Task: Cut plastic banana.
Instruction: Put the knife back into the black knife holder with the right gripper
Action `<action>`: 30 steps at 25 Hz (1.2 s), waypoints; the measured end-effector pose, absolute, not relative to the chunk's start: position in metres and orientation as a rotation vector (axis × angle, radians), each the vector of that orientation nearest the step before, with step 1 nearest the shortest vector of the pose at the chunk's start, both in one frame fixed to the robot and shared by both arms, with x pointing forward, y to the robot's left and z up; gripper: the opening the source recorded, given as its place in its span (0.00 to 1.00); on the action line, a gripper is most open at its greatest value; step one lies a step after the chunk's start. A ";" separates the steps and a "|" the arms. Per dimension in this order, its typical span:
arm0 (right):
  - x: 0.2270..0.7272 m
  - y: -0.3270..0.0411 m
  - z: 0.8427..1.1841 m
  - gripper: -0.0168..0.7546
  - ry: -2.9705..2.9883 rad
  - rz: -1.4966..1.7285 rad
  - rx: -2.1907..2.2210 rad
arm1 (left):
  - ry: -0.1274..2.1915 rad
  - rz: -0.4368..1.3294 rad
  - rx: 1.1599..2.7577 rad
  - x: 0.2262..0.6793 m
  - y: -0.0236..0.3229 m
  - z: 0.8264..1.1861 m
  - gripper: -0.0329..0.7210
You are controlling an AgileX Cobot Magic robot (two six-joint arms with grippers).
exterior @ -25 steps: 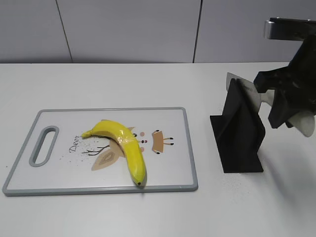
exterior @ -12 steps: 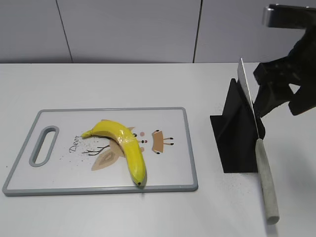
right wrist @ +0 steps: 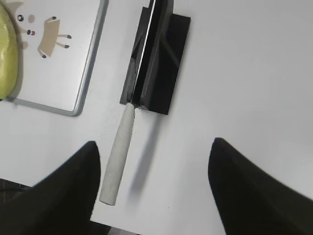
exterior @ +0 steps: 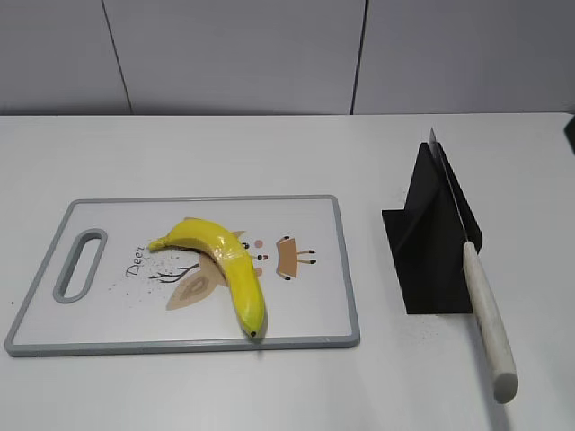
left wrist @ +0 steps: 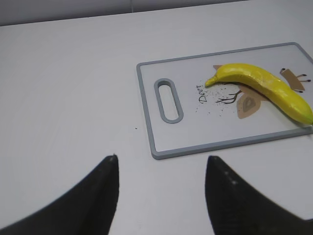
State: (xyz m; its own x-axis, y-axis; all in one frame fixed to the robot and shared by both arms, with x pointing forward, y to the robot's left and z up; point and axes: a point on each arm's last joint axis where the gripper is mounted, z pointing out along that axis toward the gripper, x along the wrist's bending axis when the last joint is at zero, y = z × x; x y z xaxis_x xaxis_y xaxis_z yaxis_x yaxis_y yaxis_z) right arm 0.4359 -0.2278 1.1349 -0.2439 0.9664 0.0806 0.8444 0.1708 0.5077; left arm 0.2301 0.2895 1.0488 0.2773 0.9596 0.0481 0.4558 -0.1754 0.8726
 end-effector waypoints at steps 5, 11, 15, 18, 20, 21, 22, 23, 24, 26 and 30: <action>0.394 -0.242 1.138 0.70 2.195 0.727 1.621 | 1.290 0.815 1.767 0.230 0.290 1.049 0.76; 0.344 -0.259 1.109 0.70 2.235 0.719 1.516 | 1.290 0.815 1.767 0.230 0.290 1.049 0.76; 0.314 -0.270 1.093 0.70 2.203 0.765 1.482 | 1.290 0.815 1.767 0.230 0.290 1.049 0.76; 0.295 -0.276 1.081 0.70 2.174 0.804 1.459 | 1.290 0.815 1.767 0.230 0.290 1.049 0.76; 0.285 -0.280 1.074 0.70 2.150 0.834 1.443 | 1.290 0.815 1.767 0.230 0.290 1.049 0.76; 0.280 -0.282 1.071 0.70 2.138 0.849 1.433 | 1.291 0.816 1.768 0.230 0.290 1.049 0.76; 0.276 -0.283 1.068 0.70 2.130 0.859 1.427 | 1.291 0.816 1.768 0.230 0.290 1.049 0.76; 0.272 -0.285 1.064 0.70 2.121 0.872 1.412 | 1.291 0.816 1.768 0.230 0.290 1.049 0.76; 0.267 -0.286 1.062 0.70 2.110 0.885 1.394 | 1.291 0.817 1.768 0.230 0.290 1.049 0.76; 0.261 -0.288 1.056 0.70 2.082 0.921 1.361 | 1.291 0.818 1.768 0.230 0.290 1.049 0.76; 0.250 -0.292 1.054 0.70 1.984 1.027 1.282 | 1.292 0.819 1.768 0.230 0.290 1.049 0.76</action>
